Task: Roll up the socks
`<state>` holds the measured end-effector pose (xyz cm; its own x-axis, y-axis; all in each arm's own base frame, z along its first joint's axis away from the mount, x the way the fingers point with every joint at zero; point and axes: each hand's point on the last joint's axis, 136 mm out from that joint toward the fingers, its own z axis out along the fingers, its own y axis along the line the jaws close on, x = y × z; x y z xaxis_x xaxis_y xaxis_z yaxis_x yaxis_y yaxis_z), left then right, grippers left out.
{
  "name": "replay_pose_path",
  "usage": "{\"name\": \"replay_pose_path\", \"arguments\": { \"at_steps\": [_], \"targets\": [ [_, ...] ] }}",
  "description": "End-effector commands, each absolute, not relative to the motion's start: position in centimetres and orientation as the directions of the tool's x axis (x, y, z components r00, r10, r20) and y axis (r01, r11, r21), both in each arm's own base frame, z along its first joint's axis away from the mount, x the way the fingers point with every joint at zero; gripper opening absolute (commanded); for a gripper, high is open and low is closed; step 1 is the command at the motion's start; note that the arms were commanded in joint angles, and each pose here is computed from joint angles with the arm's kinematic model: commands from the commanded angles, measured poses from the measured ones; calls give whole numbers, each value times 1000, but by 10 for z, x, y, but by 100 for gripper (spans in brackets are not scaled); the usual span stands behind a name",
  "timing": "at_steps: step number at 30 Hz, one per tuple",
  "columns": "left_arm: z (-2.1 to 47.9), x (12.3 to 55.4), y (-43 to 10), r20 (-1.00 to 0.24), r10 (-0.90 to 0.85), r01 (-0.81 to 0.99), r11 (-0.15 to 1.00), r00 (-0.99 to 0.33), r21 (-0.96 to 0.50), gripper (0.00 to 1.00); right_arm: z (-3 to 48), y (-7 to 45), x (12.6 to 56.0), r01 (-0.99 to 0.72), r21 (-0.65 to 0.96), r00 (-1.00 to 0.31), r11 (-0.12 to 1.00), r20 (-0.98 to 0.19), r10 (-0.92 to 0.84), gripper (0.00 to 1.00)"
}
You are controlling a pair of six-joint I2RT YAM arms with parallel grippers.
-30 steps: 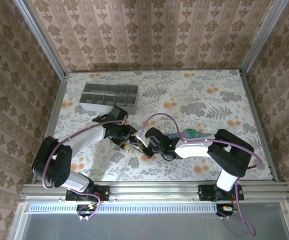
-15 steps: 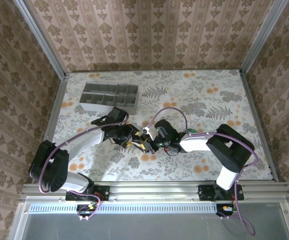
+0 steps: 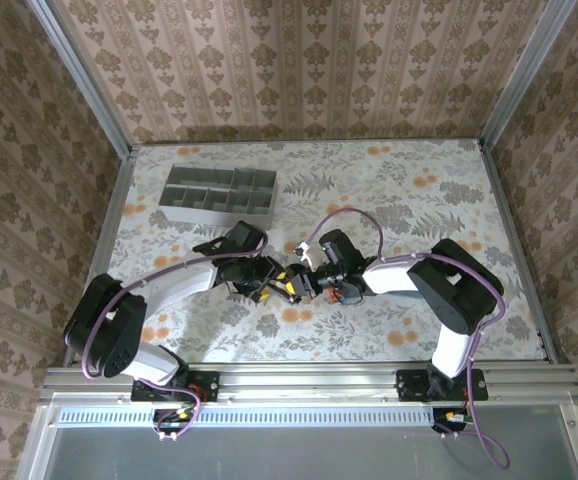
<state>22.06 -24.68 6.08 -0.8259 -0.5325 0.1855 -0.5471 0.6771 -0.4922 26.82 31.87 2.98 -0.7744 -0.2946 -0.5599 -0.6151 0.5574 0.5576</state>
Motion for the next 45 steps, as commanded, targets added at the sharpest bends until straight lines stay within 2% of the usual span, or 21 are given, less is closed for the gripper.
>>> {"name": "replay_pose_path", "arguments": {
  "at_steps": [1,12,18,24,29,35,37,39,40,42,45],
  "targets": [
    [51,219,-244,166,-529,-538,697,-832,-474,55,-73,234,199,-331,479,-941,813,-98,-325,0],
    [36,222,-252,138,-517,-517,721,-845,-461,56,-78,232,201,-287,489,-952,824,-53,-300,0],
    [56,226,-245,87,-562,-522,684,-823,-510,60,-77,232,204,-282,488,-954,826,-54,-294,0],
    [54,226,-255,137,-560,-537,653,-817,-534,63,-77,234,204,-281,493,-954,823,-51,-295,0],
    [42,228,-264,156,-531,-527,673,-833,-520,61,-77,233,204,-279,492,-954,825,-47,-295,0],
    [7,213,-257,206,-523,-558,723,-827,-408,42,-78,233,205,-282,485,-954,828,-50,-296,0],
    [-2,203,-250,219,-521,-565,750,-825,-345,25,-77,234,207,-296,483,-950,824,-61,-306,0],
    [-9,194,-242,233,-527,-576,763,-817,-294,0,-75,236,211,-328,478,-940,815,-84,-329,0],
    [-11,190,-237,238,-534,-583,766,-811,-269,0,-71,240,215,-358,476,-931,803,-111,-349,1],
    [-12,181,-224,239,-549,-595,775,-801,-213,0,-57,248,225,-433,459,-901,775,-188,-392,13],
    [-10,173,-191,201,-601,-629,768,-773,-122,0,-13,268,242,-627,358,-770,692,-416,-484,34]
  ]
}}
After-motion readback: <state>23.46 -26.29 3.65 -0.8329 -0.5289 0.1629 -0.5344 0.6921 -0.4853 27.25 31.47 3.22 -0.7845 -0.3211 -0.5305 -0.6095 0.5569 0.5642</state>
